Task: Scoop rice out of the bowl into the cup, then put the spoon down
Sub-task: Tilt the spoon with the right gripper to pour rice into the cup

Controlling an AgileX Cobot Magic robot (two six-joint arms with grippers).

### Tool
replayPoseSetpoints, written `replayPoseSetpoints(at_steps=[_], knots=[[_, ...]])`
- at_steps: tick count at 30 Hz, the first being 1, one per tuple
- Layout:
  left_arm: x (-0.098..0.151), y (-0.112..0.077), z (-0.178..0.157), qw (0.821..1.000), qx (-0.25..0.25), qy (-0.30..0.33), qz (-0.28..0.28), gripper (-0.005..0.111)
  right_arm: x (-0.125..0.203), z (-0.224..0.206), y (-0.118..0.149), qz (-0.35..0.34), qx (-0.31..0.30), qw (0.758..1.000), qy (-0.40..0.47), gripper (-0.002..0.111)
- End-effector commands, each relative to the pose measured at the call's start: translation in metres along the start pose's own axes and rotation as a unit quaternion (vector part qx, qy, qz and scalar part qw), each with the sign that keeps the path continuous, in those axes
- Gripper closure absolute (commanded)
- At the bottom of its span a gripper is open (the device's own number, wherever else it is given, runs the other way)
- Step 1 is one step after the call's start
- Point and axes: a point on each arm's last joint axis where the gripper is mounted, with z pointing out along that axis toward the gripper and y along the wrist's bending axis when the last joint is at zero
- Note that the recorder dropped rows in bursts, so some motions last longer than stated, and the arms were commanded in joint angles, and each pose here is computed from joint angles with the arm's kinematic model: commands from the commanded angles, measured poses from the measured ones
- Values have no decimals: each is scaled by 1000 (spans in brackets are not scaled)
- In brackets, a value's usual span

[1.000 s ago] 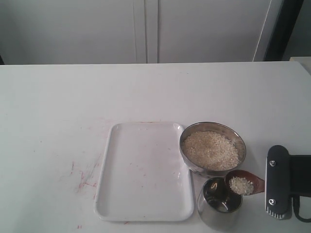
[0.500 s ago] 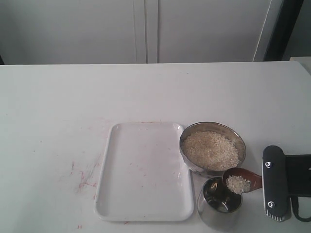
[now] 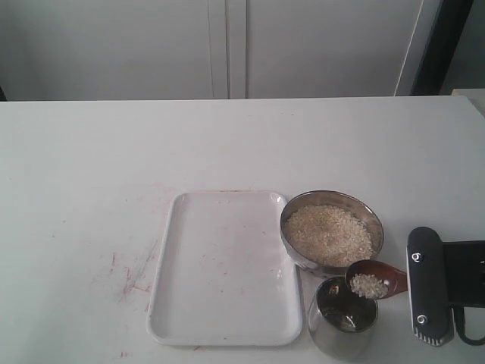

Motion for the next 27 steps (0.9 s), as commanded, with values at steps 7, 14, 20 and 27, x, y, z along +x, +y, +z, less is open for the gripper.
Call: replayPoseSetpoints(at_steps=[7,14,20,27], knots=[[-3,0,0,1000,3,-6,-5,92,-1,0,-3,-4,21,1000,-8,108],[-3,0,0,1000,3,-6,-5,92,-5,0,-5,-7,30,999,-25,108],[-3,0,0,1000,3,-6,-5,92,-4,-1,-8,-18,45,999,-22,108],[-3,0,0,1000,3,-6,-5,92,-4,-1,-9,-25,49,998,-21,108]])
